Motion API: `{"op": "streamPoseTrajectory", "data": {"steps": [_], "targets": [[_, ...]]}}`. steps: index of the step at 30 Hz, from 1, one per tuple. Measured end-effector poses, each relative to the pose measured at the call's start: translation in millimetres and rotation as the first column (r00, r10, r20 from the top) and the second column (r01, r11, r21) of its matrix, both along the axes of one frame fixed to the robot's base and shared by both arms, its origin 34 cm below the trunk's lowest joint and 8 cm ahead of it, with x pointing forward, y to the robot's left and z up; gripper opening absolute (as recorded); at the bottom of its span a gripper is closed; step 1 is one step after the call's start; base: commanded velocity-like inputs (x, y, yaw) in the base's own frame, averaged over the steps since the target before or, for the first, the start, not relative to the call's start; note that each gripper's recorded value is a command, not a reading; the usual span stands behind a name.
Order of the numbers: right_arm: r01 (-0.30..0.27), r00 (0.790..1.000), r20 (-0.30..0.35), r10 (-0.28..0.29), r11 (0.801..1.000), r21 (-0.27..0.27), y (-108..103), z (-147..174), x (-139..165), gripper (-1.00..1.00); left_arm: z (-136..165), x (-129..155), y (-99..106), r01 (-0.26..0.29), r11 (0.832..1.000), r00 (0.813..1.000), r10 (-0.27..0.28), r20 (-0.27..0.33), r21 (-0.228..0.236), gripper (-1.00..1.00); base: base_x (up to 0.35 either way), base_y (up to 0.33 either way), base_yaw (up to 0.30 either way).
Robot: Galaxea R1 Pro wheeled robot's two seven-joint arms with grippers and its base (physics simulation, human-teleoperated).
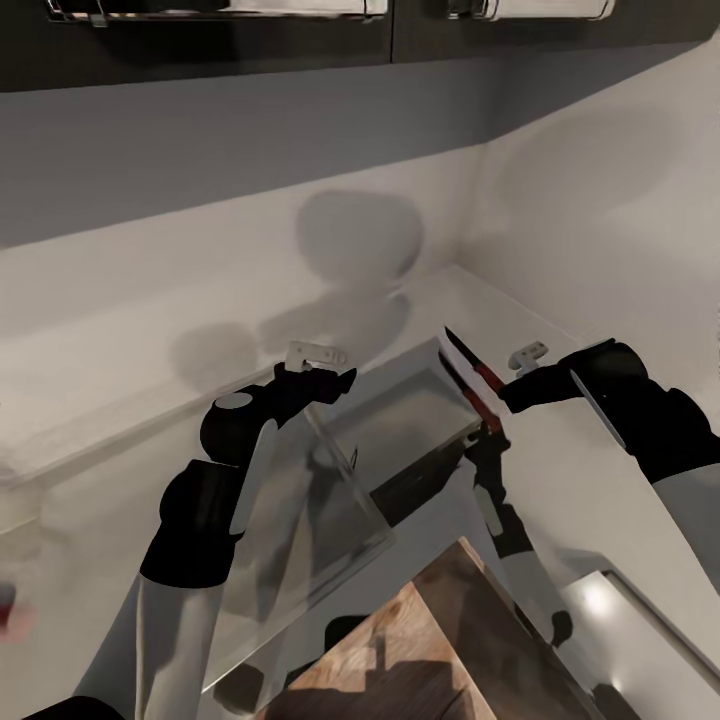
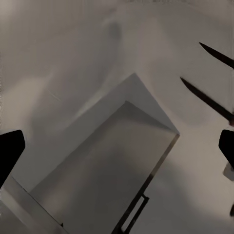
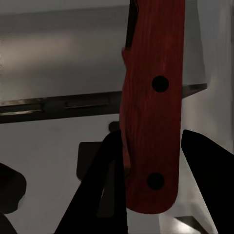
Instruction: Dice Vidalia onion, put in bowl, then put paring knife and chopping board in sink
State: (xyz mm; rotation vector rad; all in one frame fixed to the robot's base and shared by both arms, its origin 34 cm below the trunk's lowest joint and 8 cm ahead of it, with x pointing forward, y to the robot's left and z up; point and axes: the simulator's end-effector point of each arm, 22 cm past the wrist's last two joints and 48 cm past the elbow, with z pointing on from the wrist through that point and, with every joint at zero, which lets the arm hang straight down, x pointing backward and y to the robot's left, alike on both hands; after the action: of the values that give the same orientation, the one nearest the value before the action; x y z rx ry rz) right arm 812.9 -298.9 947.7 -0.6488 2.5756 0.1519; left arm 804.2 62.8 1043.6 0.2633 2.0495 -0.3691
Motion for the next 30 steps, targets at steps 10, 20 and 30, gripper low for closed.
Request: {"op": "streamPoseTrajectory", "data": {"steps": [10,20,30], "targets": [[0.000,1.000,0.016,0.000,1.000,0.000,0,11,1,-1.00,11,-1,-1,0.002,1.000,1.000,-0.002,0.016,0.001,1.00,-0.168,0.000,0.000],[-0.003,0.999,0.035,0.003,1.000,0.005,1,24,2,-1.00,17,-3,-3,0.008,1.000,1.000,-0.008,0.021,0.006,1.00,-0.230,0.000,0.000],[-0.001,0.999,0.050,0.001,1.000,0.006,0,34,2,-1.00,11,-5,-5,0.014,1.000,1.000,-0.014,0.002,0.016,1.00,-0.015,0.000,-0.008]]}}
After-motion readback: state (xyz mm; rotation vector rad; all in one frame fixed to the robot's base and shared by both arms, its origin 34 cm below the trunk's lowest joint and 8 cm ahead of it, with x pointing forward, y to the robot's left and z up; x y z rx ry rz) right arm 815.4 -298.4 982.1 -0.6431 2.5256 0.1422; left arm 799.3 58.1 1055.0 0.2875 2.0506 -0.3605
